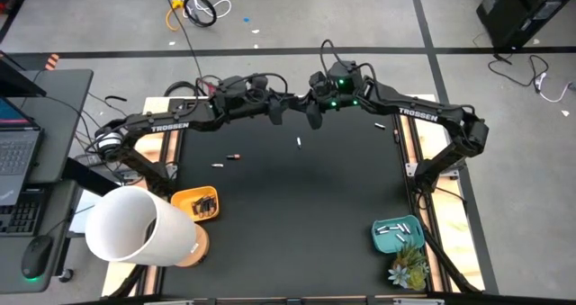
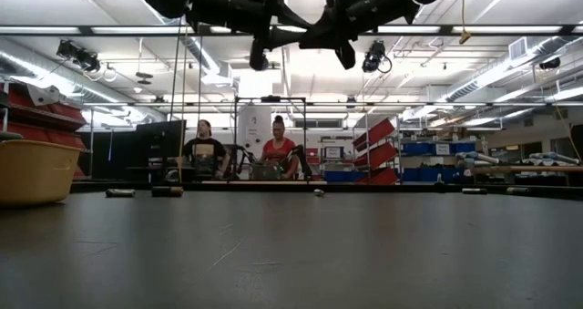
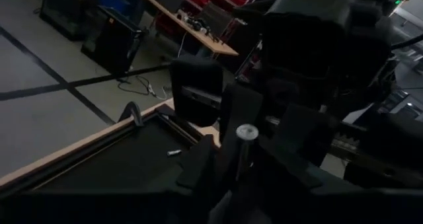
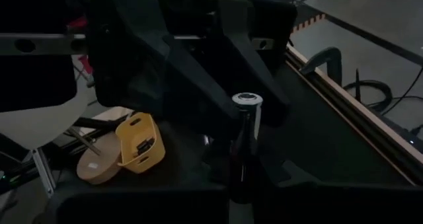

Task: Sort batteries
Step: Put the silver battery into the green bin

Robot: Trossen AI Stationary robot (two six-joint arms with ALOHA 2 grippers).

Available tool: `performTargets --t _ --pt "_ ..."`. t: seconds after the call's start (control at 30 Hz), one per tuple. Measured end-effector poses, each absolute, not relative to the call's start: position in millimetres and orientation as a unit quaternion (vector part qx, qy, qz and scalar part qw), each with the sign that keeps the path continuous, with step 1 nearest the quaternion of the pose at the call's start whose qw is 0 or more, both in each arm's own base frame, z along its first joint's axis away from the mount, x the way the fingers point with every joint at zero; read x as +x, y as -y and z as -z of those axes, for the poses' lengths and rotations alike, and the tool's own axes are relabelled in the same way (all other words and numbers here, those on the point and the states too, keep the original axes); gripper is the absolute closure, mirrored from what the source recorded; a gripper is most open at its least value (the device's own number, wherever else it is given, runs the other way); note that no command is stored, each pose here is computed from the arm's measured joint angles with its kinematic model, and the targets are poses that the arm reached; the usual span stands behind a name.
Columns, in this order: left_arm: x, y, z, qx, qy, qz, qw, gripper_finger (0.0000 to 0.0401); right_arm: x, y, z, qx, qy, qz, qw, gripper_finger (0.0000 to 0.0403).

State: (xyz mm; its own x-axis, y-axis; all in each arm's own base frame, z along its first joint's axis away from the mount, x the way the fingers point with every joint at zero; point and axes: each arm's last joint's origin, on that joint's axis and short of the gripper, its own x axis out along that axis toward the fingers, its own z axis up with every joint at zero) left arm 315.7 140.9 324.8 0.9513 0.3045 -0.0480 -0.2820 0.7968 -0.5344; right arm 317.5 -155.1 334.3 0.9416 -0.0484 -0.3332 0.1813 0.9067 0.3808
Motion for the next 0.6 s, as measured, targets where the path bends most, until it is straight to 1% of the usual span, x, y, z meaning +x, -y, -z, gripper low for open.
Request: performTargets --t 0.2,0.3,0.4,0.5,0.6 --pt "308.4 -140.2 -321.3 -0.274 -0.023 -0.181 0.944 0.0222 305.1 153.0 -342.0 0.202 -0.171 0.087 0.961 0.0383" --pt "301.2 -137.1 -326.3 -0.261 -0.034 -0.184 0.947 0.0203 296.9 150.0 -350.2 0.193 -0.167 0.097 0.962 0.0383" --pt "293.0 -132.9 -331.1 -0.245 -0.051 -0.186 0.950 0.0195 291.9 148.1 -355.8 0.191 -0.161 0.106 0.962 0.0383" --pt "283.0 -131.9 -330.2 -0.237 -0.088 -0.204 0.946 0.0194 287.5 145.3 -361.0 0.198 -0.154 0.125 0.960 0.0383" --pt "271.7 -130.0 -327.7 -0.237 -0.135 -0.216 0.938 0.0197 284.4 139.1 -357.8 0.219 -0.182 0.138 0.948 0.0383"
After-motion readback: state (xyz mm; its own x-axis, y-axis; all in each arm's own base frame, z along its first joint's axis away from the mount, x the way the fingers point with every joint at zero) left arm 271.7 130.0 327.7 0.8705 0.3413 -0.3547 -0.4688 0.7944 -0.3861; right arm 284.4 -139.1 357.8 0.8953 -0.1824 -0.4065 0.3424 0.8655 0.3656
